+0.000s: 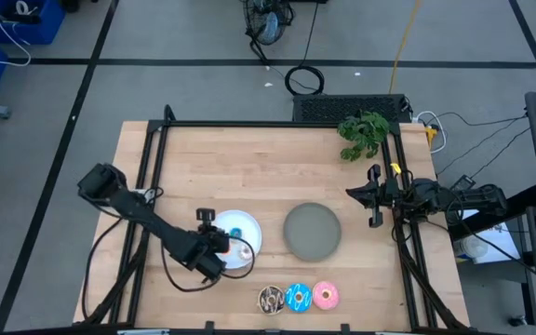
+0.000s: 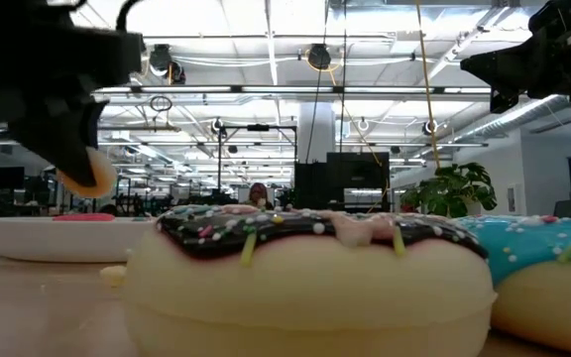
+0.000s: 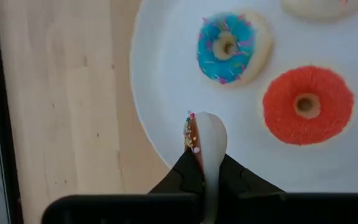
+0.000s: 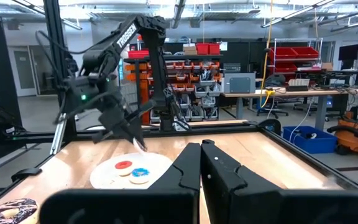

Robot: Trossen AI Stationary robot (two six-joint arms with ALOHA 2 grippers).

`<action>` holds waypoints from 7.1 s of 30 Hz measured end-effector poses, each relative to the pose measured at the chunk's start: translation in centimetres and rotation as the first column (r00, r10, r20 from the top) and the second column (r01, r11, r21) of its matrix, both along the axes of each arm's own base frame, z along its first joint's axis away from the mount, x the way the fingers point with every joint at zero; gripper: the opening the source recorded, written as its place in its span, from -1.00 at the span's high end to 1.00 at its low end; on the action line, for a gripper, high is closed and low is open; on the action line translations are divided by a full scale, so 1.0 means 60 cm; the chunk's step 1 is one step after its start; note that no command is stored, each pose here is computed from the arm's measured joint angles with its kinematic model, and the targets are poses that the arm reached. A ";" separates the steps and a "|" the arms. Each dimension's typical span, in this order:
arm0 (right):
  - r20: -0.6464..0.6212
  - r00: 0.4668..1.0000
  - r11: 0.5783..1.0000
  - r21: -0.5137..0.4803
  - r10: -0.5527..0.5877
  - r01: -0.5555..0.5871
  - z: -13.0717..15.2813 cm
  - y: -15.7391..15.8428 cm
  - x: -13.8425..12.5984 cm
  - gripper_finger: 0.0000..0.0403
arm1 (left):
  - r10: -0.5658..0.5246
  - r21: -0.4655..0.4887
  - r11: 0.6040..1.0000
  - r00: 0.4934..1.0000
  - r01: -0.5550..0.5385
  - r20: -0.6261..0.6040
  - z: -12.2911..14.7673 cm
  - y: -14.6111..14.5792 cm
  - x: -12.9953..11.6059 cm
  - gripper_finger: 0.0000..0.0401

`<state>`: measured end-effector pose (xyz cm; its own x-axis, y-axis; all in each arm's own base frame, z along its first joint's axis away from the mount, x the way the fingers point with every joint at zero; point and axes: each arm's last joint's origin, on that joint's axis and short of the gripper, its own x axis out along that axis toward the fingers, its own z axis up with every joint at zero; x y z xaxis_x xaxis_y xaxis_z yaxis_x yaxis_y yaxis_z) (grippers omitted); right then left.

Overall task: Pick & Place donuts
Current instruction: Put the small brown donut on the white plate, then put the large pink donut on the gray plate

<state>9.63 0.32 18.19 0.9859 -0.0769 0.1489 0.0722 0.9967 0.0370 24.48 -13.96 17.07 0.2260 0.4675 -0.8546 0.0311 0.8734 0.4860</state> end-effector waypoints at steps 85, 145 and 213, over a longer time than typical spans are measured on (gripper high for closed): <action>0.000 1.000 1.000 -0.003 0.001 -0.001 0.000 0.000 0.000 1.00 | 0.138 -0.182 0.967 0.969 -0.176 -0.204 -0.020 0.013 0.028 0.20; 0.000 1.000 1.000 -0.003 0.000 0.000 0.000 0.000 0.000 1.00 | 0.175 -0.168 0.963 0.962 -0.212 -0.210 -0.007 0.013 0.031 0.21; -0.015 1.000 1.000 -0.023 -0.005 0.004 -0.002 0.000 0.000 1.00 | -0.049 -0.035 0.904 0.186 0.426 0.981 0.098 0.198 -0.166 0.99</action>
<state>9.65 0.32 18.07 0.9877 -0.0781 0.1354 0.0771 0.9969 0.0125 14.53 -2.06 22.93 0.9979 0.0490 0.0434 -0.0528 0.9944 0.0918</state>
